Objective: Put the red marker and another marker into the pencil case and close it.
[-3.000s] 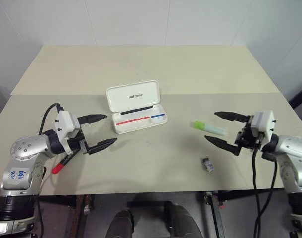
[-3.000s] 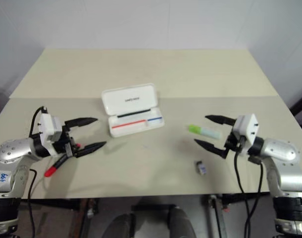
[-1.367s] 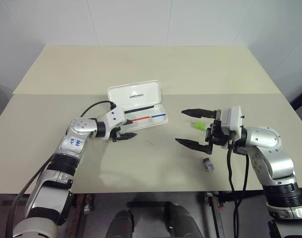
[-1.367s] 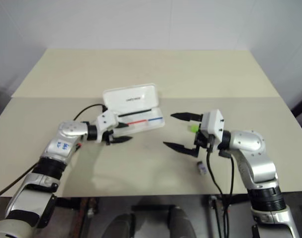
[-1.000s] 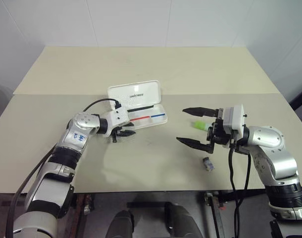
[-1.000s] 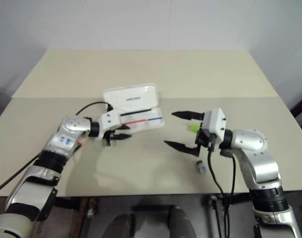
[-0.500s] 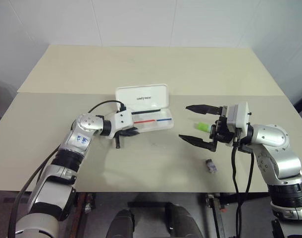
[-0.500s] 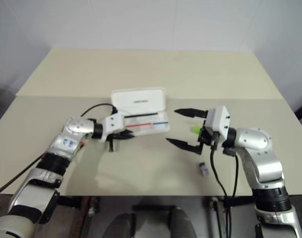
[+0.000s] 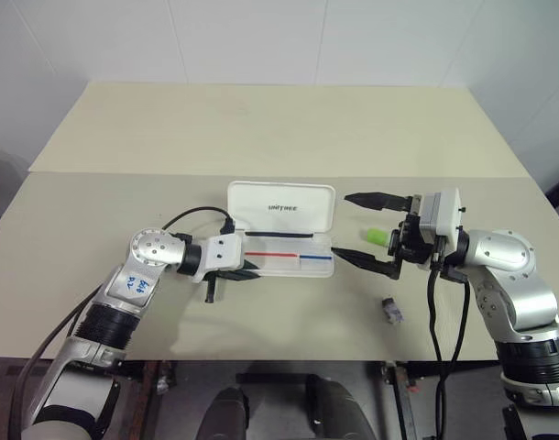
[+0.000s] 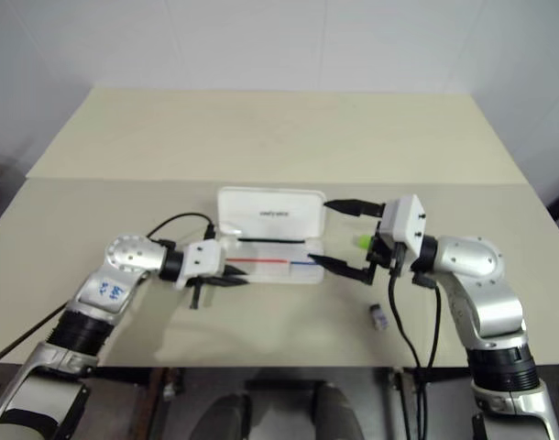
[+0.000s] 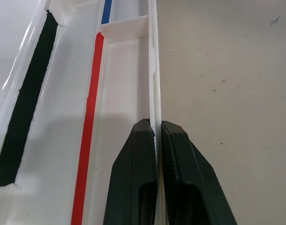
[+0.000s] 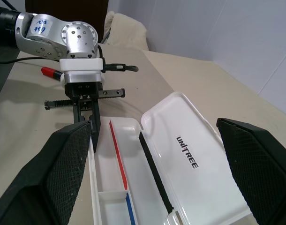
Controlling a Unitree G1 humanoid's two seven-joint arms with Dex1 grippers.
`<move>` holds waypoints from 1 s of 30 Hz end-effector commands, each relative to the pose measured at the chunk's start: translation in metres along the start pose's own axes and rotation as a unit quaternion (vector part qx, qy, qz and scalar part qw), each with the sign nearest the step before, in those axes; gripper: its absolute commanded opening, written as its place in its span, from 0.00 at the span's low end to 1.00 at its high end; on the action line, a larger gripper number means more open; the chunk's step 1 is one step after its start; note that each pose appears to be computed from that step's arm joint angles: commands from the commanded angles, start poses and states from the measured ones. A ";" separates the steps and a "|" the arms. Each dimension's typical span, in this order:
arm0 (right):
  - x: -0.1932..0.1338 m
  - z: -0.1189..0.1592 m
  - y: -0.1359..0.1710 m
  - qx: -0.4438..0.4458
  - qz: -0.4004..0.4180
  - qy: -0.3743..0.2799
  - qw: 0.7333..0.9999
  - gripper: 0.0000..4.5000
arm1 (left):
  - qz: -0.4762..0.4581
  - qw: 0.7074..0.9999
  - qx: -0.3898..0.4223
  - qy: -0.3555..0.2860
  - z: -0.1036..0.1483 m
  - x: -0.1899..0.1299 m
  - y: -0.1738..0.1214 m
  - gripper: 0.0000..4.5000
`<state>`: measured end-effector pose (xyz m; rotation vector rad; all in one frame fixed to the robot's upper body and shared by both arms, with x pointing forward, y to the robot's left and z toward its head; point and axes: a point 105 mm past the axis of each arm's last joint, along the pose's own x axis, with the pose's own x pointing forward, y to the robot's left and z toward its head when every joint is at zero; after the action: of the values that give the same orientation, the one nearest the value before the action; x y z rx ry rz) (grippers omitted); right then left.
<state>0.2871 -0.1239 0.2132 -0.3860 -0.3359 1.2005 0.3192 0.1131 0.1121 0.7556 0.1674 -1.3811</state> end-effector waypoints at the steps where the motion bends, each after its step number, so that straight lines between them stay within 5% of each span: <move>1: -0.001 0.012 0.000 -0.020 -0.001 -0.013 1.000 1.00 | -0.011 1.000 -0.003 -0.014 0.009 0.010 -0.009 0.00; 13: 0.000 0.010 0.004 -0.012 0.003 -0.017 1.000 1.00 | -0.035 0.997 -0.066 0.005 0.007 0.016 -0.042 0.00; 26: 0.006 0.008 0.005 -0.006 0.007 -0.024 1.000 1.00 | -0.003 0.997 -0.060 -0.040 0.023 0.013 -0.033 0.98; 30: 0.008 0.007 0.004 -0.003 0.009 -0.025 1.000 1.00 | -0.002 0.993 -0.060 -0.098 0.037 0.011 -0.037 0.99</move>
<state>0.2850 -0.1184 0.2108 -0.3576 -0.3455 1.2145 0.2816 0.0882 0.1031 0.5307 0.1999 -1.4055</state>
